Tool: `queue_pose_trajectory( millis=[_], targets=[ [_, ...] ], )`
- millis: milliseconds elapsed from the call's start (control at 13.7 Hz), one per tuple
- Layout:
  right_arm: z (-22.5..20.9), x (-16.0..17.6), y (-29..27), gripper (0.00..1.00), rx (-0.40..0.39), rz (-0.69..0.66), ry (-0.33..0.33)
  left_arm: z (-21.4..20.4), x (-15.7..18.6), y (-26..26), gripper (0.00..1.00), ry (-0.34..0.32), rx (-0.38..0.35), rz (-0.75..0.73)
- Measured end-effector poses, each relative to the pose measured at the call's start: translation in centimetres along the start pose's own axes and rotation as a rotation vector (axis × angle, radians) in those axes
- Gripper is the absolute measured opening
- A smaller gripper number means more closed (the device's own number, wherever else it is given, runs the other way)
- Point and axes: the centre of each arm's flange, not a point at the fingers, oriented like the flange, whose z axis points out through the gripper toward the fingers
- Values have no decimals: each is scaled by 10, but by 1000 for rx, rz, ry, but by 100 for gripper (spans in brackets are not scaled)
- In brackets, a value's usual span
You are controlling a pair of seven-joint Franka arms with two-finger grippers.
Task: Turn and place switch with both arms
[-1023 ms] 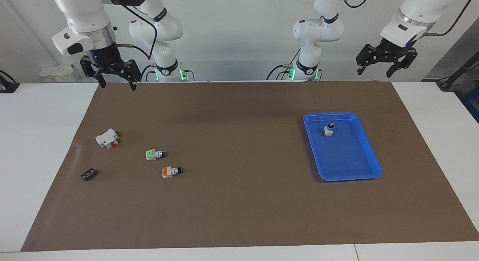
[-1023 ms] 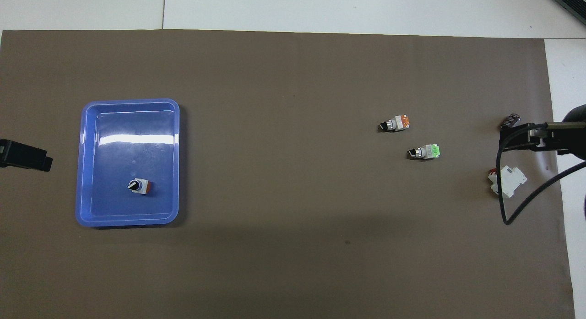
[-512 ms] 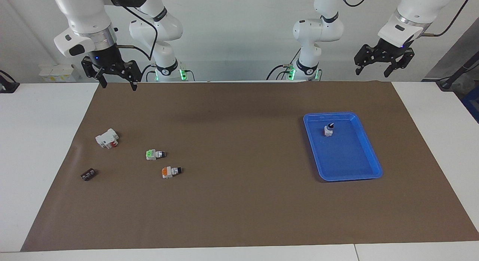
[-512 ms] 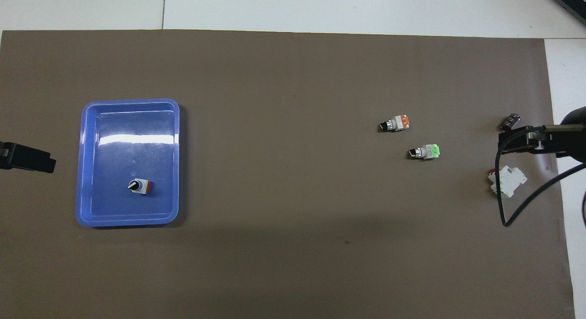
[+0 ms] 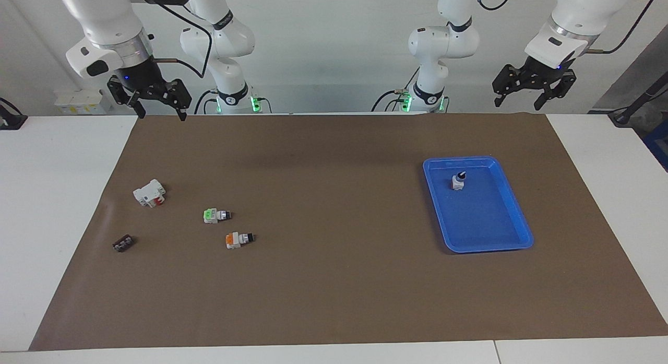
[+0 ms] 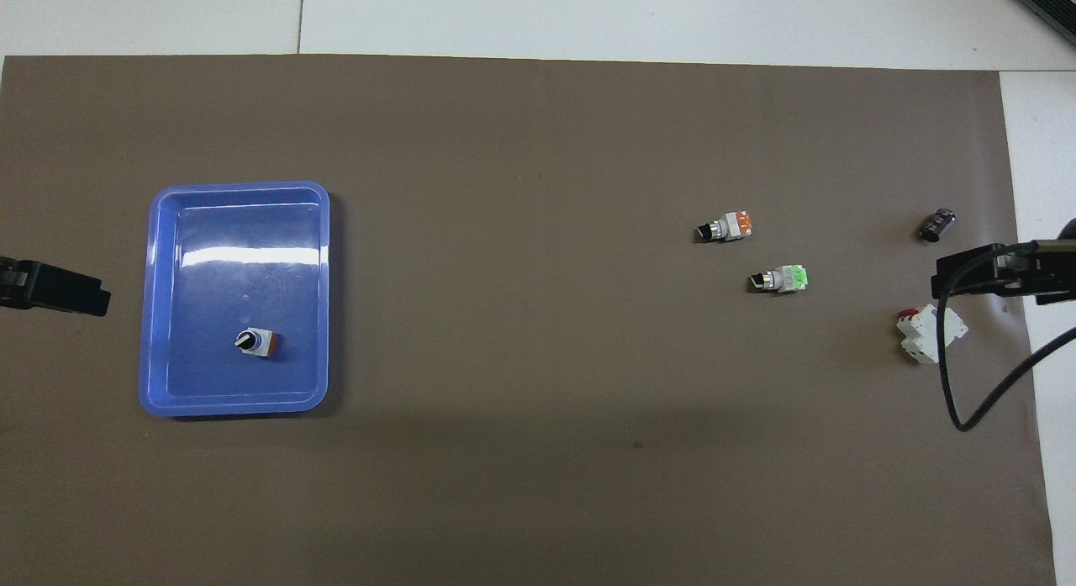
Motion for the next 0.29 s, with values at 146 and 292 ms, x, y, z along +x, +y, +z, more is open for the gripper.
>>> queue_pose_trajectory(
  millis=[146,292],
  targets=[
    [0,0,0,100,-3,0,-1,1,0,0,100,-2,0,0],
    [0,0,1,100,-6,0,-1,1,0,0,100,-2,0,-1]
  ],
)
